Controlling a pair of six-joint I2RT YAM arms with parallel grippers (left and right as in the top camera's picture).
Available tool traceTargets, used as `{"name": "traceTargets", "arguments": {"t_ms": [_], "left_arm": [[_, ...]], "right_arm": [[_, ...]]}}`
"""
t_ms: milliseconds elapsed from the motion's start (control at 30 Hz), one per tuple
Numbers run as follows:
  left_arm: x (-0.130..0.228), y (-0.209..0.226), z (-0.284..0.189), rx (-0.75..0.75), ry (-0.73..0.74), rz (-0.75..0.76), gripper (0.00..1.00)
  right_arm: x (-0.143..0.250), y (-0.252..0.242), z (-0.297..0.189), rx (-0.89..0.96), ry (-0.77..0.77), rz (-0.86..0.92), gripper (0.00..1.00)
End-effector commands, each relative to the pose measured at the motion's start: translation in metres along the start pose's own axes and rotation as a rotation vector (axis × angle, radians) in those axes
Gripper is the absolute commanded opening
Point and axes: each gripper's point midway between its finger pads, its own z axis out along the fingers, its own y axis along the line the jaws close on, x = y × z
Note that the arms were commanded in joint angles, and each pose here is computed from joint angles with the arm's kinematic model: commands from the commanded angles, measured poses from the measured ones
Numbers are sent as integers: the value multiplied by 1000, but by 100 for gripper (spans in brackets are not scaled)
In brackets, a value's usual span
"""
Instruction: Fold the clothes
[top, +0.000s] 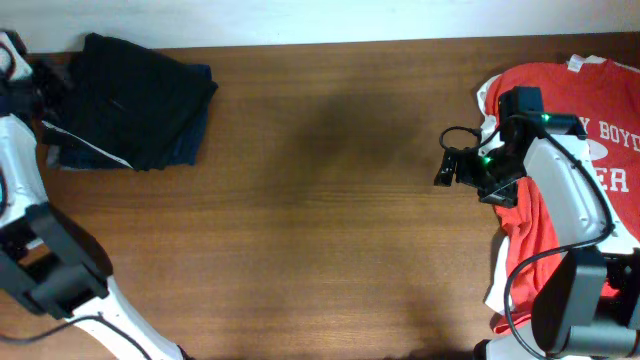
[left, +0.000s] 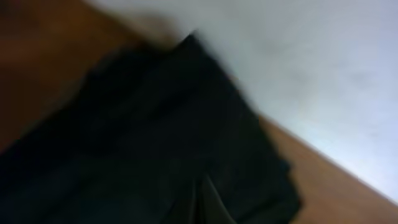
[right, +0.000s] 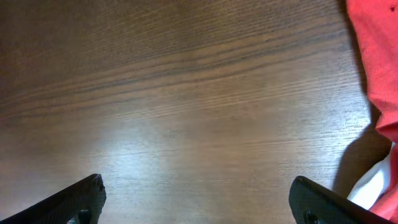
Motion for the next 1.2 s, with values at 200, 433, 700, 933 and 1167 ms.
{"name": "traceTargets", "arguments": {"t_ms": [200, 433, 700, 933, 1167], "left_arm": [[90, 141, 47, -124, 229, -208, 1], [-54, -40, -110, 163, -124, -17, 2], [59, -225, -146, 69, 60, 265, 2], [148, -240, -86, -100, 273, 406, 99], [152, -237, -78, -109, 291, 406, 99]], "right_arm": [[-2, -1, -3, 7, -13, -5, 98], [-2, -1, -3, 7, -13, -5, 98], [-2, -1, -3, 7, -13, -5, 98], [-2, -1, -3, 7, -13, -5, 98], [-2, -1, -3, 7, -12, -5, 98]]}}
